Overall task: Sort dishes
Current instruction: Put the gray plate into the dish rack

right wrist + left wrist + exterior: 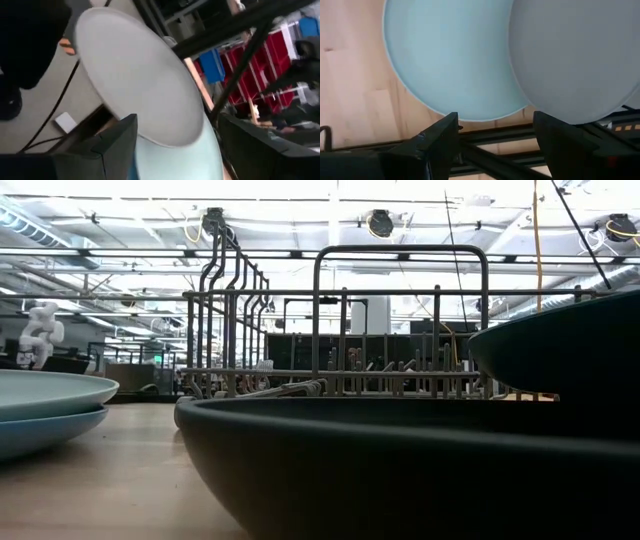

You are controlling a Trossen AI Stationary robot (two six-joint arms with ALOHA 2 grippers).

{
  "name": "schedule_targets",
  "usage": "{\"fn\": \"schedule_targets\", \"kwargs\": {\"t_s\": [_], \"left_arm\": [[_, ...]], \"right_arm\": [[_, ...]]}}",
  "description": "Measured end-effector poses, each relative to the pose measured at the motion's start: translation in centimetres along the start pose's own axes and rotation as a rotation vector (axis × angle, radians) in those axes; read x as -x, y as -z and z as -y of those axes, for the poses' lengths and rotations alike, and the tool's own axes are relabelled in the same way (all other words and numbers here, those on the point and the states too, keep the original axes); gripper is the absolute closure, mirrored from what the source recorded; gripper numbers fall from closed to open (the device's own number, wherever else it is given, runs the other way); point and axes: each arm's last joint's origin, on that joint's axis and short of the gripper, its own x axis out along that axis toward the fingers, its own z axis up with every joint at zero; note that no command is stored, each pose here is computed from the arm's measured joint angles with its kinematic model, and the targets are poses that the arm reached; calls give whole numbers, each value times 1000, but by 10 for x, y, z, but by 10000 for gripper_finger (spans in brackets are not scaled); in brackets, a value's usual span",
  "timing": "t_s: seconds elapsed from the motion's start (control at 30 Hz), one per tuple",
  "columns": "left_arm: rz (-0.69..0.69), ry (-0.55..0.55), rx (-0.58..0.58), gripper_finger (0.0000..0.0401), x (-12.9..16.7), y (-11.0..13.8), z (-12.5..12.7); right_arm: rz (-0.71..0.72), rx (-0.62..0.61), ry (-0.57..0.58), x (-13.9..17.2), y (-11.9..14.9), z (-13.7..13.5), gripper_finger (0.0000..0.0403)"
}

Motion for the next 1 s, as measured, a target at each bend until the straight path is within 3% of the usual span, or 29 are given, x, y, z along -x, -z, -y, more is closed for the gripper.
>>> {"fn": "schedule_targets", "kwargs": {"t_s": [0.23,0.4,0.63,0.87,1.0], "left_arm": [[23,43,-5,145,-11,1,6],[32,59,-6,145,-18,1,8],[30,98,-9,145,-18,0,11],[64,78,-3,145,-18,-1,11],[77,70,0,145,-18,-2,11]], "right_arm": [[0,22,2,-4,-1,-7,133],[76,-56,27,-3,-8,-3,133],[180,-295,-14,-1,-15,0,133],[181,-805,-83,-2,-14,-1,133],[188,-896,-118,0,-17,-1,133]]}}
